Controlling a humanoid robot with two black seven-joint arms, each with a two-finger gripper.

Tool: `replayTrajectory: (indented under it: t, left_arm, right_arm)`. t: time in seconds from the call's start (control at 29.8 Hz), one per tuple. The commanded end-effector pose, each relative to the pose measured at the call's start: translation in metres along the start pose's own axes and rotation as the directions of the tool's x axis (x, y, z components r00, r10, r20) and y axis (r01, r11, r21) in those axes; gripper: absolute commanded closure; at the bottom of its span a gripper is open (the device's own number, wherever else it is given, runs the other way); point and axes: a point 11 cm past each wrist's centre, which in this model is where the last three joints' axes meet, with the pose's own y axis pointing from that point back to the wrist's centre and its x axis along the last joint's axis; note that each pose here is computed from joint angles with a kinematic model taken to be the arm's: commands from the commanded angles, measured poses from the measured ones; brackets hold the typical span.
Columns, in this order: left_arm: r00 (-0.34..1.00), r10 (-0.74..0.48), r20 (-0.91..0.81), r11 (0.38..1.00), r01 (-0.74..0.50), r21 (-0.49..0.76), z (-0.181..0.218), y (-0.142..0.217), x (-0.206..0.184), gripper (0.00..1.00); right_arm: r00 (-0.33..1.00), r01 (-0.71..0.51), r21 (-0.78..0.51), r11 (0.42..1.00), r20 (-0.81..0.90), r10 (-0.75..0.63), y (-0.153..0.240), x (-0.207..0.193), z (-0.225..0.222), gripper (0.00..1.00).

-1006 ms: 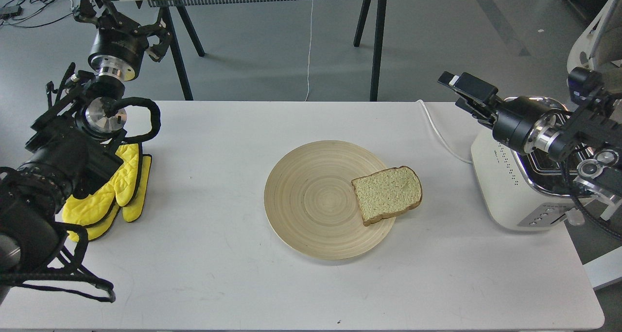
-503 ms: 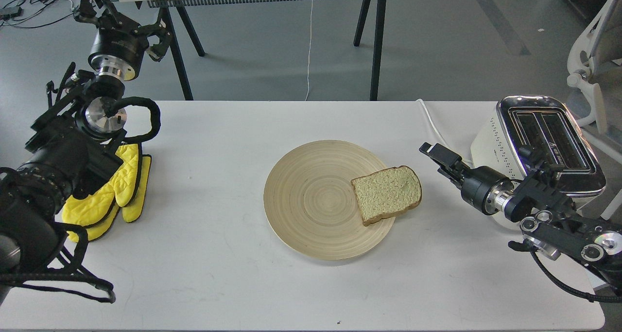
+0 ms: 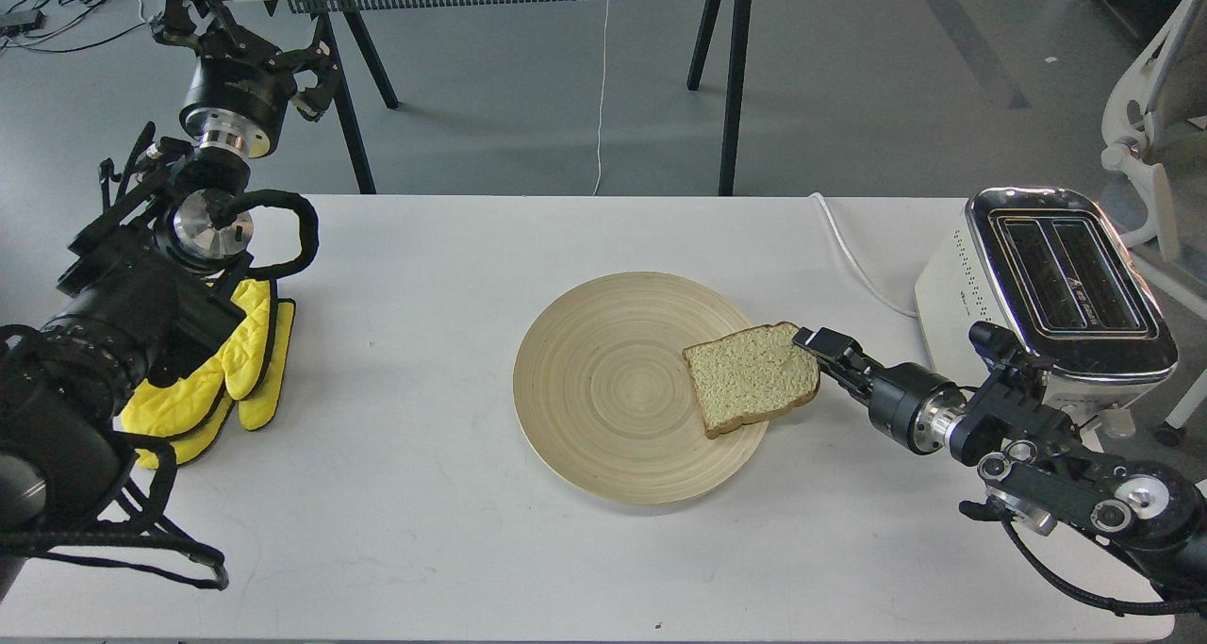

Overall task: Put bread in toaster with right arm
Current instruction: 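Grasp the bread slice with the right gripper and lift it, then move the bread over the toaster slot and lower it in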

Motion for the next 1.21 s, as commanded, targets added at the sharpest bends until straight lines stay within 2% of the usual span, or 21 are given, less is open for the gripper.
replayTrajectory:
  t: [0.0, 0.07, 0.3, 0.4, 0.57, 0.64, 0.77, 0.87, 1.04, 1.17]
  left_arm:
    - [1.000, -0.001, 0.001, 1.000, 0.001, 0.000, 0.000, 0.000, 0.000, 0.00]
    - [1.000, -0.001, 0.001, 1.000, 0.001, 0.002, 0.000, 0.000, 0.000, 0.00]
    - [1.000, 0.000, 0.000, 1.000, 0.000, 0.001, 0.000, 0.000, 0.000, 0.00]
    - [1.000, -0.001, 0.001, 1.000, 0.001, 0.002, 0.000, 0.000, 0.000, 0.00]
    - [1.000, -0.001, 0.001, 1.000, 0.001, 0.002, 0.000, 0.000, 0.000, 0.00]
    - [1.000, 0.000, 0.000, 1.000, 0.000, 0.001, 0.000, 0.000, 0.000, 0.00]
    - [1.000, 0.000, 0.000, 1.000, 0.000, 0.001, 0.000, 0.000, 0.000, 0.00]
    - [1.000, 0.000, 0.000, 1.000, 0.000, 0.001, 0.000, 0.000, 0.000, 0.00]
    - [1.000, -0.001, 0.001, 1.000, 0.001, 0.002, 0.000, 0.000, 0.000, 0.00]
    - [1.000, -0.001, 0.000, 1.000, 0.001, 0.003, -0.001, 0.000, -0.001, 0.00]
  right_arm:
    - [1.000, 0.008, 0.009, 1.000, 0.006, -0.008, -0.003, -0.005, -0.003, 0.53]
    - [1.000, 0.010, 0.013, 1.000, 0.008, -0.010, -0.004, -0.007, -0.004, 0.59]
    - [1.000, 0.011, 0.022, 1.000, 0.012, -0.012, -0.005, -0.007, -0.008, 0.92]
    - [1.000, 0.012, 0.029, 1.000, 0.011, -0.012, -0.007, -0.006, -0.013, 0.99]
    - [1.000, -0.011, 0.081, 0.997, 0.002, 0.011, 0.001, 0.011, -0.032, 1.00]
    - [0.997, -0.061, 0.107, 0.992, -0.036, 0.066, 0.017, 0.047, -0.046, 1.00]
    - [0.985, -0.101, 0.190, 0.977, -0.120, 0.125, 0.050, 0.091, -0.088, 1.00]
    - [0.954, -0.182, 0.210, 0.961, -0.200, 0.224, 0.085, 0.141, -0.108, 1.00]
    - [0.874, -0.327, 0.160, 0.931, -0.324, 0.362, 0.145, 0.208, -0.115, 0.99]
    - [0.798, -0.408, 0.078, 0.910, -0.454, 0.397, 0.185, 0.237, -0.103, 0.98]
